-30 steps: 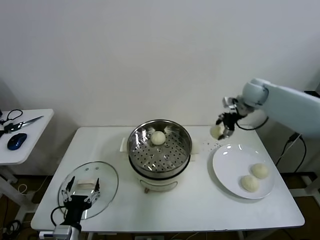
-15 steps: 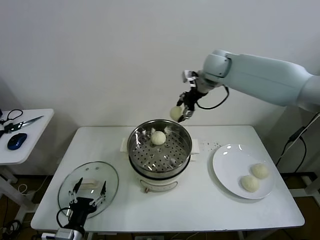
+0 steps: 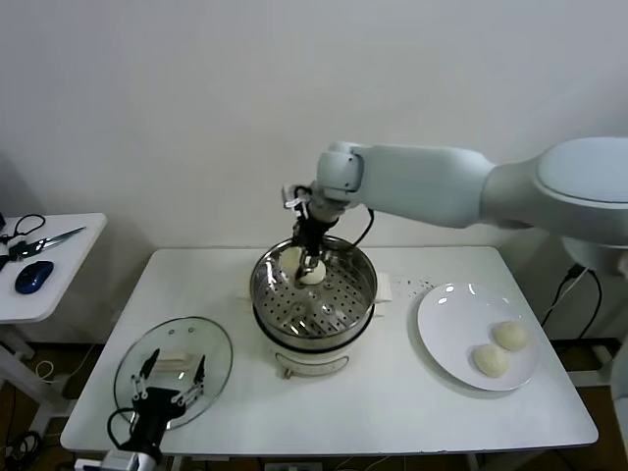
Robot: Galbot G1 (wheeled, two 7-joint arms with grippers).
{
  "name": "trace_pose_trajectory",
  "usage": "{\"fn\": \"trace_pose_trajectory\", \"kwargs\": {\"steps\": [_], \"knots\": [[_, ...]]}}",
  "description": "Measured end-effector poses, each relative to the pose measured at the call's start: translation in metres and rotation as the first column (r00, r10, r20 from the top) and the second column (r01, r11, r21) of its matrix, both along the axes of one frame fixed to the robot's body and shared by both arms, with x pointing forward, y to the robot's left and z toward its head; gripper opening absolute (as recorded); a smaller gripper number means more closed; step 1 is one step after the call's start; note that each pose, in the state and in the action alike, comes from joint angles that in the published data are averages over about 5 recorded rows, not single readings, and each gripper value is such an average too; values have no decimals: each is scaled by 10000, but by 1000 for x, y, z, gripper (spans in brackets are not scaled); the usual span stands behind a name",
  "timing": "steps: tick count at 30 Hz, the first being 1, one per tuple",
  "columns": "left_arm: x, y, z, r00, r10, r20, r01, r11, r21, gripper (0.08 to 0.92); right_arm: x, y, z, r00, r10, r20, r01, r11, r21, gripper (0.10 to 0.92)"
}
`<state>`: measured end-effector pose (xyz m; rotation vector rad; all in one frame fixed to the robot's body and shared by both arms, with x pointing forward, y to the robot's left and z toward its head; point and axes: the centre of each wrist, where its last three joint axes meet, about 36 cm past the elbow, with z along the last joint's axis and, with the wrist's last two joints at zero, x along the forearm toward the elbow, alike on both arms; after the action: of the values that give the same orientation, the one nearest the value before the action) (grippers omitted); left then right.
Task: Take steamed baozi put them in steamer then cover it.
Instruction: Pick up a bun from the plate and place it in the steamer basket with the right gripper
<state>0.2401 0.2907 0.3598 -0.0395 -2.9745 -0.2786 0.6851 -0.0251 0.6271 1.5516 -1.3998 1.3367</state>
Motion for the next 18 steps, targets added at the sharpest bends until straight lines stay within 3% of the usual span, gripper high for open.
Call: {"fn": "trace_pose_trajectory", "kwargs": {"steps": [11, 18], "knots": [[0, -3, -3, 10000, -7, -73, 7, 10000, -67, 823, -8, 19, -46, 9992, 161, -374, -170, 9996, -226, 710], [-2, -5, -7, 9998, 30, -177, -32, 10000, -83, 823, -9, 19, -53, 9993, 69, -374, -79, 9996, -266, 806]]}}
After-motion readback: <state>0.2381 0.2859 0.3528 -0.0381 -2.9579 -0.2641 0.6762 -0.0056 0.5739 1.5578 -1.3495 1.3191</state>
